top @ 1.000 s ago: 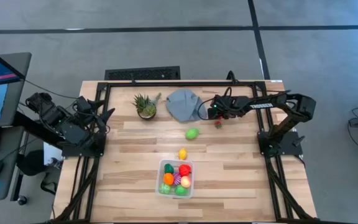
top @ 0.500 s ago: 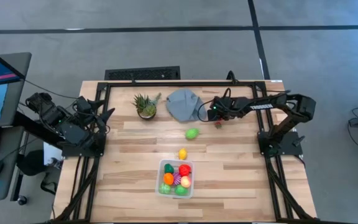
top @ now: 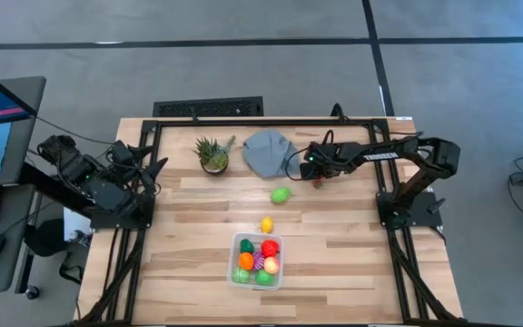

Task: Pick and placing Produce into tupperware
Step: Put the top red strawberry into the transparent bin

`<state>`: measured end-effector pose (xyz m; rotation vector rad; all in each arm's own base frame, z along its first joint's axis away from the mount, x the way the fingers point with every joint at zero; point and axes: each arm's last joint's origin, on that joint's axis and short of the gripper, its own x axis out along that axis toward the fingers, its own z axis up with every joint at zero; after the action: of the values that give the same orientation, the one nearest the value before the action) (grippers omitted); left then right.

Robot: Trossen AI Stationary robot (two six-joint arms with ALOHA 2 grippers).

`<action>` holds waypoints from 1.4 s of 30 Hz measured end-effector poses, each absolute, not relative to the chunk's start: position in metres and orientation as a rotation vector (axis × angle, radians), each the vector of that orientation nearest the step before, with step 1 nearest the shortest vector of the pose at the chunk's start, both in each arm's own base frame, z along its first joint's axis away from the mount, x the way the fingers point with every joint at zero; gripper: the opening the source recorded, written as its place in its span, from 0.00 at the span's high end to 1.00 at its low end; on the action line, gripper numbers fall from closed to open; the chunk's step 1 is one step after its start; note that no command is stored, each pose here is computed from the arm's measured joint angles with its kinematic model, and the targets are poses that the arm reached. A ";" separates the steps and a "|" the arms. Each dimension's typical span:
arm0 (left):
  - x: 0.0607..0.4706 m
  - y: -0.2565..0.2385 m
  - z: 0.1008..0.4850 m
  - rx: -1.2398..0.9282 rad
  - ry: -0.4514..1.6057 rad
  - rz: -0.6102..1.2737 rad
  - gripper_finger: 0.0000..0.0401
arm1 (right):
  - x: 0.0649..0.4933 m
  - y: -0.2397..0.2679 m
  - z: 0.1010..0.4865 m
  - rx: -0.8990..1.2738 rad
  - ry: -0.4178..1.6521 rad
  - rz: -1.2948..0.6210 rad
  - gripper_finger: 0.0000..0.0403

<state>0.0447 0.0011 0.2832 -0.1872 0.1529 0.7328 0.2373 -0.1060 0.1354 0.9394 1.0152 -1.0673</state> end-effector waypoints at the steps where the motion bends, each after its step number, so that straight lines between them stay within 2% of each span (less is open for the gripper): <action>1: 0.045 0.001 0.283 -0.189 0.152 0.733 0.30 | 0.239 -0.107 0.137 0.934 1.011 -1.062 0.61; 7: 0.045 0.001 0.283 -0.191 0.151 0.732 0.30 | 0.241 -0.109 0.142 0.913 1.007 -1.073 0.56; 15: 0.045 0.001 0.284 -0.194 0.149 0.732 0.30 | 0.246 -0.109 0.149 0.880 1.014 -1.054 0.62; 22: 0.046 0.000 0.284 -0.205 0.138 0.733 0.30 | 0.256 -0.112 0.163 0.853 0.992 -1.020 0.54; 30: 0.046 0.000 0.285 -0.214 0.132 0.732 0.30 | 0.268 -0.116 0.186 0.794 0.992 -0.972 0.62; 37: 0.047 0.000 0.286 -0.229 0.119 0.731 0.30 | 0.279 -0.115 0.210 0.758 0.985 -0.930 0.52; 42: 0.047 0.000 0.286 -0.229 0.119 0.731 0.30 | 0.289 -0.107 0.226 0.731 0.969 -0.884 0.57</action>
<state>0.0470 -0.0005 0.2864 -0.2293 0.1187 0.7315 0.2889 -0.1065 0.2260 0.7312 0.9686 -0.8843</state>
